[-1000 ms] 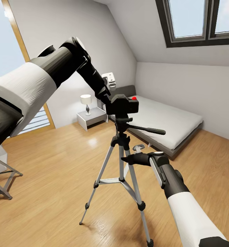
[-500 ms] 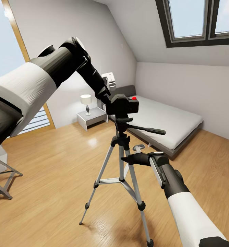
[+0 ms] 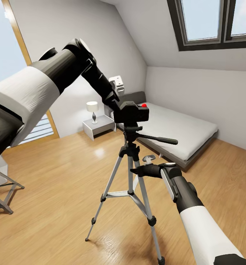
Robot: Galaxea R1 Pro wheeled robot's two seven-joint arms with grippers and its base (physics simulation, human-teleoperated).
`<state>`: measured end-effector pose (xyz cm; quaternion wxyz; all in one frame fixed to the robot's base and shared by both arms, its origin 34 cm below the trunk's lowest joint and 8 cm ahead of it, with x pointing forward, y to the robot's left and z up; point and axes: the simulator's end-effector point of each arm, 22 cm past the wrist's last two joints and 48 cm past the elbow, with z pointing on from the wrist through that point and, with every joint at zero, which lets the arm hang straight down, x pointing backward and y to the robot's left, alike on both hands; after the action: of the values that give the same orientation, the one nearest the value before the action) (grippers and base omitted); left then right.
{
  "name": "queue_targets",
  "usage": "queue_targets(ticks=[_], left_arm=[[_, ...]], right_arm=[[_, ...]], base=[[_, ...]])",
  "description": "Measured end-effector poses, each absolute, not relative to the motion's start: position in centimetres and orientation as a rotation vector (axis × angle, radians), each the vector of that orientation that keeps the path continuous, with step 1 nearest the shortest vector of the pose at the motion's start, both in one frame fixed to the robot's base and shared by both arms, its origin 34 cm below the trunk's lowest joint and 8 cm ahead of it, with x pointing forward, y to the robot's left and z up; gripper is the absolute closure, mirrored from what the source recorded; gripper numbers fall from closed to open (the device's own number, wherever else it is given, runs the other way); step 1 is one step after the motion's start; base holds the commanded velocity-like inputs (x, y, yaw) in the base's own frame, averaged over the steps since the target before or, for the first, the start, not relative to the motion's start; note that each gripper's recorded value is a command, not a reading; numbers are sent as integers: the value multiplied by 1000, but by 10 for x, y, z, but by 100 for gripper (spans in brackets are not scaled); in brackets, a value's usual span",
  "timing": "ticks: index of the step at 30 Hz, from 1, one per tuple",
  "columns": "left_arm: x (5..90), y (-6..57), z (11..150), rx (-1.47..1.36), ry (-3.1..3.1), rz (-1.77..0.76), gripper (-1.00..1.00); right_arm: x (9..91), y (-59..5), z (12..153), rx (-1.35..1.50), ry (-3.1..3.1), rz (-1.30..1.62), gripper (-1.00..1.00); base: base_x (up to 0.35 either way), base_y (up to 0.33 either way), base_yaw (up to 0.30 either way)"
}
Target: Attach the digital camera to the camera tripod in the bedroom.
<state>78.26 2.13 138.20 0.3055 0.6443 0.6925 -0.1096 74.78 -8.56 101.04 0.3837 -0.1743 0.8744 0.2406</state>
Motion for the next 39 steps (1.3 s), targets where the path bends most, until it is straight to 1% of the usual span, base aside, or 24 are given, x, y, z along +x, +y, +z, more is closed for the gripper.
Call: queue_targets(ticks=[6, 12, 18, 23, 24, 30, 34, 36, 39], left_arm=[[782, 17, 1402, 1642, 1784, -378, -100], [777, 13, 1453, 1533, 1650, -511, -100], [781, 33, 1507, 1373, 1546, -584, -100], [796, 67, 1520, 1230, 1590, -617, -100], [805, 83, 1515, 1166, 1641, -628, -100], [835, 135, 1473, 933, 1860, -686, -100], [853, 168, 1411, 759, 2052, -719, -100], [861, 189, 1351, 651, 2189, -713, -100], [865, 211, 1291, 551, 2311, -657, -100]], right_arm=[[748, -86, 1010, -445, 2229, 613, 100], [748, -86, 1010, -444, 2229, 614, 100], [748, -86, 1010, -444, 2229, 614, 100], [748, -86, 1010, -443, 2229, 614, 100], [748, -86, 1010, -444, 2229, 613, 100], [748, -86, 1010, -444, 2229, 613, 100], [748, -86, 1010, -443, 2229, 613, 100], [749, -88, 1009, -441, 2230, 614, 100], [748, -90, 1010, -439, 2231, 616, 100]], base=[[0, 0, 0], [0, 0, 0], [0, 0, 0], [0, 0, 0], [0, 0, 0], [0, 0, 0], [0, 0, 0], [0, 0, 0], [0, 0, 0]])
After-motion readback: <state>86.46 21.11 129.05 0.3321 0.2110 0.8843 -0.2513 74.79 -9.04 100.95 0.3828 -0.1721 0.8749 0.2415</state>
